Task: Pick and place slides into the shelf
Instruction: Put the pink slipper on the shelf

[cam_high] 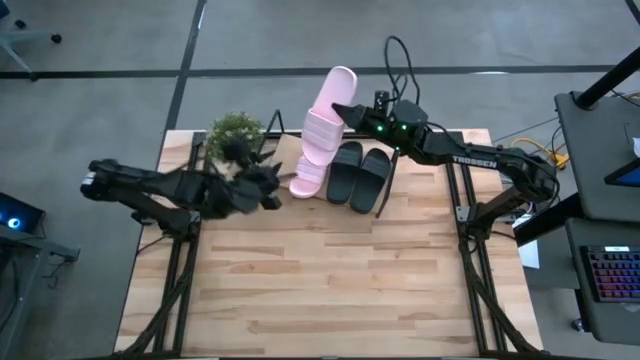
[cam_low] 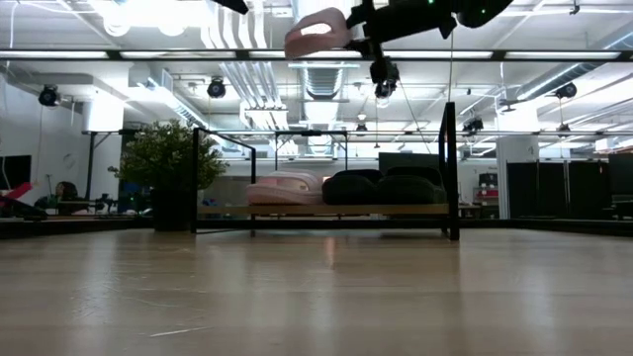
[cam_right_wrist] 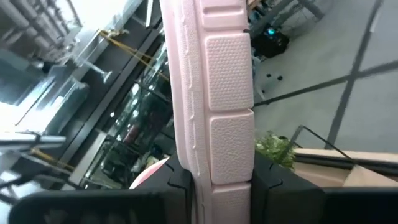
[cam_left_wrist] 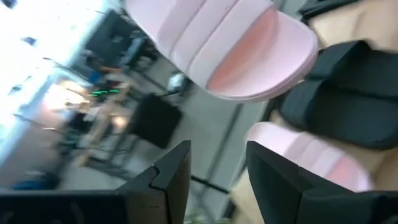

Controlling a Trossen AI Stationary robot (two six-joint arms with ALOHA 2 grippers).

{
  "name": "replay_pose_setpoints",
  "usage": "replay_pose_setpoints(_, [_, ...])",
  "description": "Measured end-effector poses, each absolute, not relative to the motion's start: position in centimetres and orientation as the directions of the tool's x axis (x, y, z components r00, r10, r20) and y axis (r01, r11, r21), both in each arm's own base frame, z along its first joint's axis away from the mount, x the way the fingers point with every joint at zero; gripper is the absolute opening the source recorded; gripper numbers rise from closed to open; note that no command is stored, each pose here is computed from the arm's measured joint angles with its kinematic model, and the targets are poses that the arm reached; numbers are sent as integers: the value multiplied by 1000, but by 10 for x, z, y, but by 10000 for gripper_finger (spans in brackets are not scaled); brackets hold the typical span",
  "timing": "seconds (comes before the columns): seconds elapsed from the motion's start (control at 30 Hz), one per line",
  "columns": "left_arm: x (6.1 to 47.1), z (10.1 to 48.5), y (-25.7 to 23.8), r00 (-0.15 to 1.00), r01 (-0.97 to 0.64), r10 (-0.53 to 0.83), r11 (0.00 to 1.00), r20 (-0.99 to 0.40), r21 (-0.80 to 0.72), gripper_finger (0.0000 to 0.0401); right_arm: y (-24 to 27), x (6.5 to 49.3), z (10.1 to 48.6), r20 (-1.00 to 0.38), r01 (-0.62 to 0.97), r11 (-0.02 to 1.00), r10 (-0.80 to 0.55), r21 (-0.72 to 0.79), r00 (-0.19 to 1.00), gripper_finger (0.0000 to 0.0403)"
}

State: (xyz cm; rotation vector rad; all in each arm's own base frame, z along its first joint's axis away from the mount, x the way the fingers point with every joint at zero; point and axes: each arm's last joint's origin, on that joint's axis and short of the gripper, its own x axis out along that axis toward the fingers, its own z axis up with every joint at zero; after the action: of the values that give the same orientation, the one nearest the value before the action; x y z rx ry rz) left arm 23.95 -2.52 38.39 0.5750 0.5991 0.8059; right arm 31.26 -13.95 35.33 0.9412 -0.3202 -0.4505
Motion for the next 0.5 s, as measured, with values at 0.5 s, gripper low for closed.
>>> replay_pose_setpoints(0.5, [293, 327, -64, 406, -133, 905, 192, -124, 972, 138, -139, 310, 338, 130, 119, 395, -549, 911, 826, 67])
